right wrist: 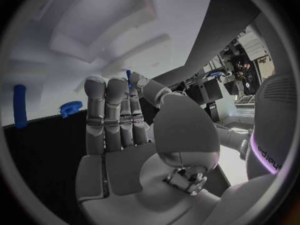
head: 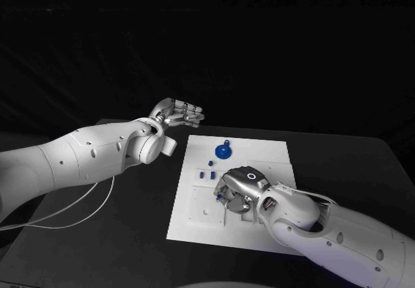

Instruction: Assemble the parts on the task board

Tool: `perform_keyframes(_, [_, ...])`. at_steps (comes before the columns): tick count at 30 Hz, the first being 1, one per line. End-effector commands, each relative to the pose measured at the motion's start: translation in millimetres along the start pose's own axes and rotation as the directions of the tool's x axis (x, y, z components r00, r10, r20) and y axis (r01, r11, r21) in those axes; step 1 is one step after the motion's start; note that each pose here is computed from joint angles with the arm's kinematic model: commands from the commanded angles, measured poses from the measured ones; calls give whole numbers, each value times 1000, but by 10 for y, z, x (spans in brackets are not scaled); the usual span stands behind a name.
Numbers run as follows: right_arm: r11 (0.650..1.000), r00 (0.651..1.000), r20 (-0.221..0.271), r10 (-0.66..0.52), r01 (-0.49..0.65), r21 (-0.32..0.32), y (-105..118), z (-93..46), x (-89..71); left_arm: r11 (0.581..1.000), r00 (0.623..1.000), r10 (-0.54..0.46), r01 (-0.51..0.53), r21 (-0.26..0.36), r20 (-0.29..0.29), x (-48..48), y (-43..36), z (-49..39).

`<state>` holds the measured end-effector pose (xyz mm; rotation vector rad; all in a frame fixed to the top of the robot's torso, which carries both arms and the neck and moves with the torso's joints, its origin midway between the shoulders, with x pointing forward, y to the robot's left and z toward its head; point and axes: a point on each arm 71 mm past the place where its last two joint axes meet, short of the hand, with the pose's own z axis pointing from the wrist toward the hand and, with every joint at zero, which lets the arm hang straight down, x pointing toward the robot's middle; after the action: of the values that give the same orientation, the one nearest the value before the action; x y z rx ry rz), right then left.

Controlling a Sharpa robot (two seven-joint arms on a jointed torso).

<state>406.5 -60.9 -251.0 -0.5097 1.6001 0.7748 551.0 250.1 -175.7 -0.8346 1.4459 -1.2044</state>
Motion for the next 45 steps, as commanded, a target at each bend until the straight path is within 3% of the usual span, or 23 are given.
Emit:
perform_keyframes(1, [1000, 1000, -21, -19, 19, 1, -5, -4, 23, 1000, 1000, -11, 11, 13, -11, 11, -16, 2])
perform_keyframes(45, [999, 999, -43, -32, 33, 6, 14, -9, 54, 1000, 1000, -11, 11, 0, -13, -7, 2, 2])
